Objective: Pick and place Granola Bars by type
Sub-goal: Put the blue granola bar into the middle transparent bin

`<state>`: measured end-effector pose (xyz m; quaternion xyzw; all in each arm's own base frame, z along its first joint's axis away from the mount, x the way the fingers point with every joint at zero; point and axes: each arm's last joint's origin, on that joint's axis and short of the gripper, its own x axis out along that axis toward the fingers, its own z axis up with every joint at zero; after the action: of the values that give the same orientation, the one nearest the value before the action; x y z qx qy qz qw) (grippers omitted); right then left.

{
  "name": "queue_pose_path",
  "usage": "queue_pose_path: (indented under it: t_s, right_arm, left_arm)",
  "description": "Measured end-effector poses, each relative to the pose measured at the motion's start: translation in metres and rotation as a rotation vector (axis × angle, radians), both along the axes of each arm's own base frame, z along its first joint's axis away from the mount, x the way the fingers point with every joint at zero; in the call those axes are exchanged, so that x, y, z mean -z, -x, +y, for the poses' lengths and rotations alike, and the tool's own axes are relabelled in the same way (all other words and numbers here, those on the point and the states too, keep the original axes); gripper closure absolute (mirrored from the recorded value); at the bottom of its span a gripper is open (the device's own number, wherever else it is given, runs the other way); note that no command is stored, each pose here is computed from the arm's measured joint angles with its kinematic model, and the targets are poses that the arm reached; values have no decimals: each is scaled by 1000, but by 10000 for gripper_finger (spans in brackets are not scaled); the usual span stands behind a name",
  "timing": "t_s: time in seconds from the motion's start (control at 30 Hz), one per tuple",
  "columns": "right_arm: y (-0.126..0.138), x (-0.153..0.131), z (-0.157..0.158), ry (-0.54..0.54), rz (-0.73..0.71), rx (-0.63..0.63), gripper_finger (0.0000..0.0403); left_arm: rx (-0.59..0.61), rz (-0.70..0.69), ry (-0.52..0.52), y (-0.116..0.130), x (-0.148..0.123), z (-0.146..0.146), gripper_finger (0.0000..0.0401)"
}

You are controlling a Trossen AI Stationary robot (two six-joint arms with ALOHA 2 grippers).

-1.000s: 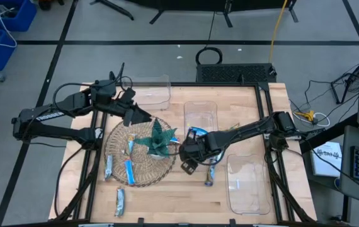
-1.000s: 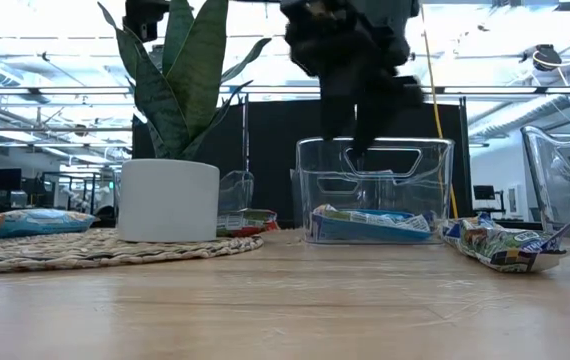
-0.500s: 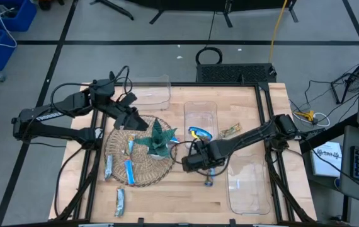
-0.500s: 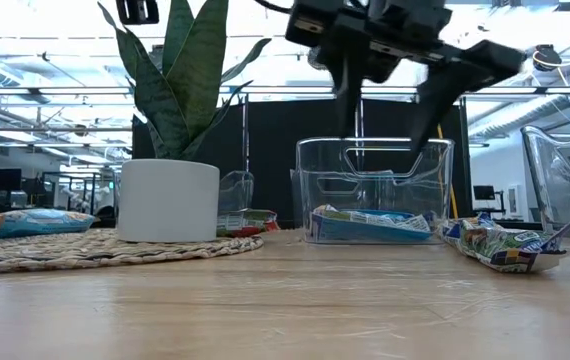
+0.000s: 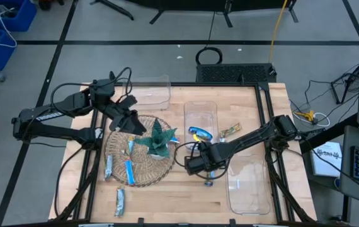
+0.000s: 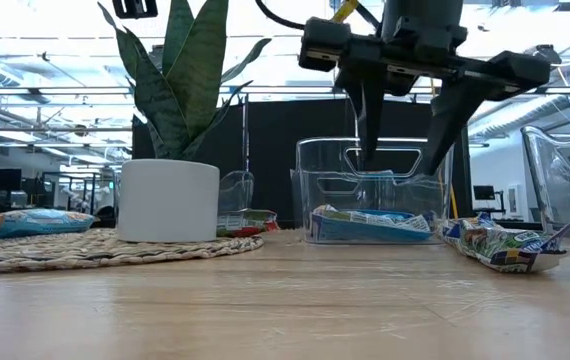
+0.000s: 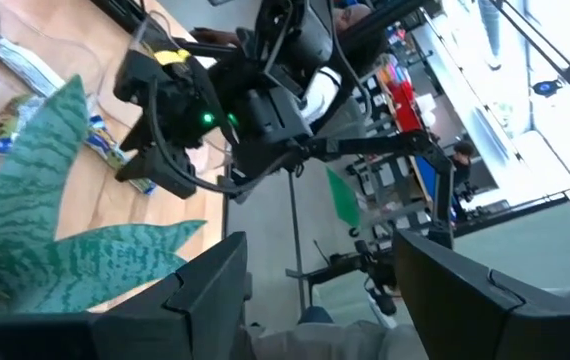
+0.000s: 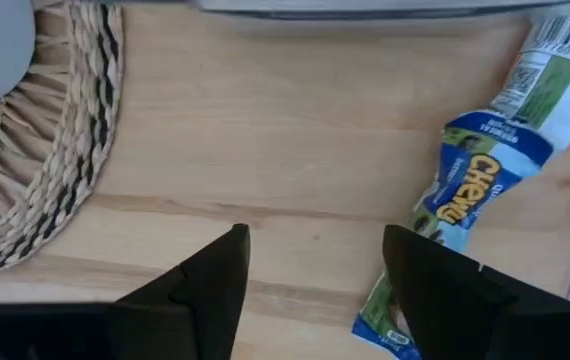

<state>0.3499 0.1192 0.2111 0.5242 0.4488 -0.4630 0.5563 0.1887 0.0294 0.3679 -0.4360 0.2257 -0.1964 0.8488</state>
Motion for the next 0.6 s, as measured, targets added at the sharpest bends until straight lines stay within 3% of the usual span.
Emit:
queue_pose_path:
  t_s: [0.6]
  right_arm:
    - [10, 1, 1, -32, 113, -18, 200]
  left_arm:
    - [34, -9, 0, 1, 0, -1, 148]
